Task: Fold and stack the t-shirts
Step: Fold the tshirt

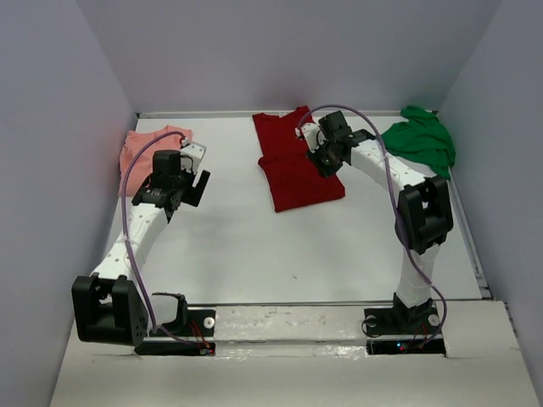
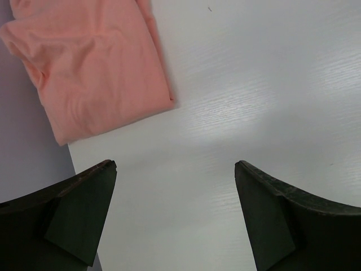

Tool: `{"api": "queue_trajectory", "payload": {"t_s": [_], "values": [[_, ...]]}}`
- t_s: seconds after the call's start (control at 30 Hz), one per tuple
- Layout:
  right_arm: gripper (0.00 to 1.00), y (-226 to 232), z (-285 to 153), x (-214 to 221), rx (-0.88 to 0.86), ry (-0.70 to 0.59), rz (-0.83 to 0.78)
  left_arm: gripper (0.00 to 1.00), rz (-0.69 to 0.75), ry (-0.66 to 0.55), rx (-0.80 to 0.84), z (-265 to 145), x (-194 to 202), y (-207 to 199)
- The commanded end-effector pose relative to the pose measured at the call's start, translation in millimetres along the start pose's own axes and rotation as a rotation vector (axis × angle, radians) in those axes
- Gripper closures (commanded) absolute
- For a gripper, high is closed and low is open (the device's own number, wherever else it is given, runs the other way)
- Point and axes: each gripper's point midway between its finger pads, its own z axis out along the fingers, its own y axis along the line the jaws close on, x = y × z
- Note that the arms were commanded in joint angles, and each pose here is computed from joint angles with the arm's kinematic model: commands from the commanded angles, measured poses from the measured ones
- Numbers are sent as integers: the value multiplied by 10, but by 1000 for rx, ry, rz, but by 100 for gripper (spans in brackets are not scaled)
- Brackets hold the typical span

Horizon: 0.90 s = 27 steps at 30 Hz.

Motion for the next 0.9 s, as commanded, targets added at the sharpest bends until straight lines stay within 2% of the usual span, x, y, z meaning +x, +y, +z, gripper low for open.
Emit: {"api": "queue_trajectory", "payload": {"t_s": [0.0,0.13,0.23,0.47,0.87], "values": [[83,136,85,-43,-96,12,38,1,1,-54,-27,-123,-124,63],[96,188,237,-99,-152,29,49,1,3,-42,-39,-121,-45,63],[100,182,313,-168,-171,30,45,1,5,-29,-57,-114,-7,88],[100,289,658,-61,-249,83,55,1,11,-5,-81,-117,20,136],[100,611,793,267,-379,170,58,1,15,19,-85,-86,13,157]]}}
